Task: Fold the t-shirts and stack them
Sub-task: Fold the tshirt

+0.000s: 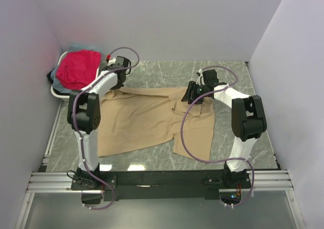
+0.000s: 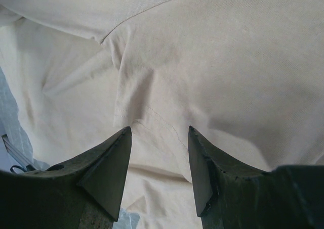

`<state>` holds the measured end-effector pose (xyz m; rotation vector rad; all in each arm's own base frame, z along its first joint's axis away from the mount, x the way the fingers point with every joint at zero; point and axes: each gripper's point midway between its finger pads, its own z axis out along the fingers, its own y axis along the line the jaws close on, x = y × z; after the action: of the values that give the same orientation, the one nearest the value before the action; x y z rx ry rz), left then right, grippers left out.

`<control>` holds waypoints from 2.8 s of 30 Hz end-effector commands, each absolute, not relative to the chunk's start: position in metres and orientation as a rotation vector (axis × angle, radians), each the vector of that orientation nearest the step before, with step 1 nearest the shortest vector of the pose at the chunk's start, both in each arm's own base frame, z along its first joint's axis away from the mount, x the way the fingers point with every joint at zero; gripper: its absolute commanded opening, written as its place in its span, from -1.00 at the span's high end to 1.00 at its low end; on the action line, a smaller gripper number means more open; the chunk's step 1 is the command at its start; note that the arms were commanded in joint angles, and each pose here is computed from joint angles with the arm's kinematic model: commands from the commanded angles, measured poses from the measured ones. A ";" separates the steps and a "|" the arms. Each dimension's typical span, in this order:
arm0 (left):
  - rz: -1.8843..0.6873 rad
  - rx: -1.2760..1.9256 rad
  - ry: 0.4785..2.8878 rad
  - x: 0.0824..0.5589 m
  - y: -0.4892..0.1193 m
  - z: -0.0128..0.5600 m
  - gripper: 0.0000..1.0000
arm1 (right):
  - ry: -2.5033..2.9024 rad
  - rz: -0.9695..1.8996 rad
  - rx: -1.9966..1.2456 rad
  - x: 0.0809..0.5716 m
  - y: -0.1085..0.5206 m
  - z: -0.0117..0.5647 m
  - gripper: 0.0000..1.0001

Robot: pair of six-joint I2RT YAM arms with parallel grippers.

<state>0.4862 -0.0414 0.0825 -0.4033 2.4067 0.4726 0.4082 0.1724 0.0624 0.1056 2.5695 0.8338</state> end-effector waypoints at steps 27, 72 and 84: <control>1.102 -0.490 2.400 0.354 0.018 0.091 0.98 | 2.531 1.017 -0.007 0.381 0.209 0.108 -0.12; 1.027 -0.450 2.415 0.358 -0.012 0.067 0.85 | 2.478 0.925 0.199 0.478 0.302 0.044 -0.02; 1.030 -0.439 2.421 0.358 -0.011 0.067 0.83 | 2.509 0.946 0.167 0.467 0.312 0.043 0.20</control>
<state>0.3491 -0.0087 0.0516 -0.4163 2.4567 1.0768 0.4667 0.3020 0.0349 0.2019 2.5204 0.9342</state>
